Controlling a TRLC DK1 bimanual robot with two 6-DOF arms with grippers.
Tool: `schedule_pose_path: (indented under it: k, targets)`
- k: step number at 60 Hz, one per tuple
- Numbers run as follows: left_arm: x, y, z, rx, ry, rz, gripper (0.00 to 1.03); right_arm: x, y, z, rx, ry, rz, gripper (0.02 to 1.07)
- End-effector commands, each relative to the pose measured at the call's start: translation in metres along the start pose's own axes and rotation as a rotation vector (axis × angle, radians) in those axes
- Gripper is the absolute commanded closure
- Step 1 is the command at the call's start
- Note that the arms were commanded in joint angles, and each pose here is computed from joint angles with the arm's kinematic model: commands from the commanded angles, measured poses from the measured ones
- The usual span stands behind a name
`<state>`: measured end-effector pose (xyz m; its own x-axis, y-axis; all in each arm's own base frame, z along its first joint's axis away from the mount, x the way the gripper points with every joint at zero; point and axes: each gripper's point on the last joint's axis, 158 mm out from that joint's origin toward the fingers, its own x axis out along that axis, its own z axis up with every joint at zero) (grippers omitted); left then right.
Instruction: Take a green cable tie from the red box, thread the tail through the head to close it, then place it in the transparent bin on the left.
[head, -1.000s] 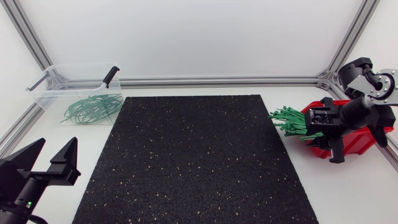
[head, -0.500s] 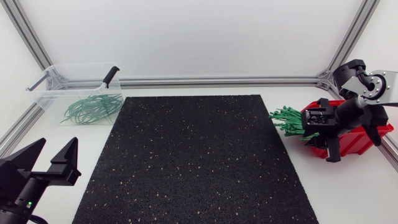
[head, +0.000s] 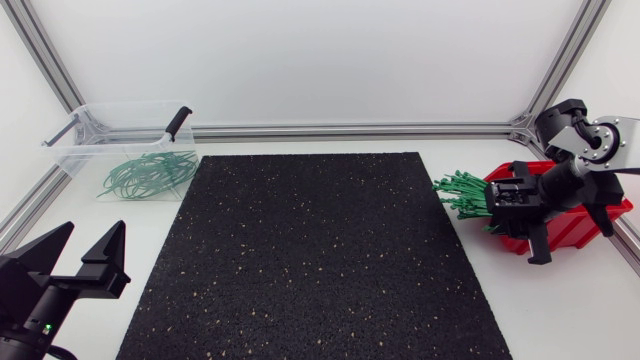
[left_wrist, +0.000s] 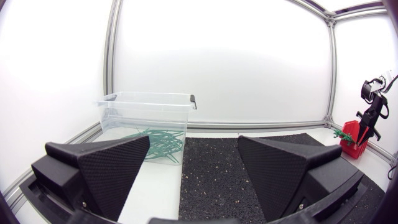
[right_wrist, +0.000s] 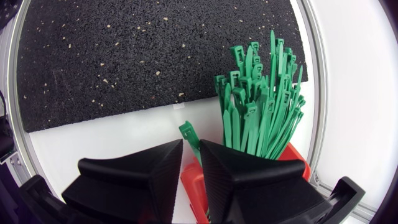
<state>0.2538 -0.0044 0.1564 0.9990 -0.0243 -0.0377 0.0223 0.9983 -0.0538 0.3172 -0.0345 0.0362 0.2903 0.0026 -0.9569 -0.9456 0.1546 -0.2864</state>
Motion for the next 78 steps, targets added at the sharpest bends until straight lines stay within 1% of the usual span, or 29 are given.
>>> schedule_pose_path:
  k: [1,10,12,25,42,53,55,58,61,78]
  targets:
    - [0.002,-0.001,-0.024,-0.013,0.057,-0.008,0.04,0.002,0.007,-0.003,-0.029,0.008,0.013,0.81]
    - [0.002,-0.002,-0.024,-0.013,0.059,-0.011,0.04,-0.003,0.003,-0.004,-0.031,0.007,-0.006,0.82]
    - [0.002,-0.002,-0.024,-0.013,0.059,-0.011,0.04,-0.005,0.001,-0.003,-0.035,0.002,-0.012,0.85]
    - [0.002,-0.002,-0.024,-0.013,0.058,-0.009,0.04,-0.015,-0.004,-0.002,-0.035,-0.004,-0.02,0.85]
    - [0.002,-0.001,-0.024,-0.013,0.057,-0.008,0.04,-0.024,0.002,0.004,-0.042,-0.025,-0.012,0.85]
    - [0.002,0.0,-0.024,-0.013,0.057,-0.005,0.04,-0.02,0.011,0.008,-0.059,-0.03,0.007,0.85]
    - [0.002,0.0,-0.024,-0.013,0.058,-0.005,0.04,-0.019,0.012,0.009,-0.062,-0.031,0.007,0.84]
    - [0.002,0.0,-0.024,-0.013,0.057,-0.003,0.04,-0.017,0.012,0.01,-0.063,-0.032,0.006,0.77]
    - [0.002,0.0,-0.024,-0.013,0.056,-0.002,0.04,-0.012,0.013,0.01,-0.063,-0.031,0.009,0.75]
    - [0.002,0.0,-0.024,-0.013,0.058,-0.002,0.04,-0.001,0.019,0.011,-0.063,-0.029,0.028,0.75]
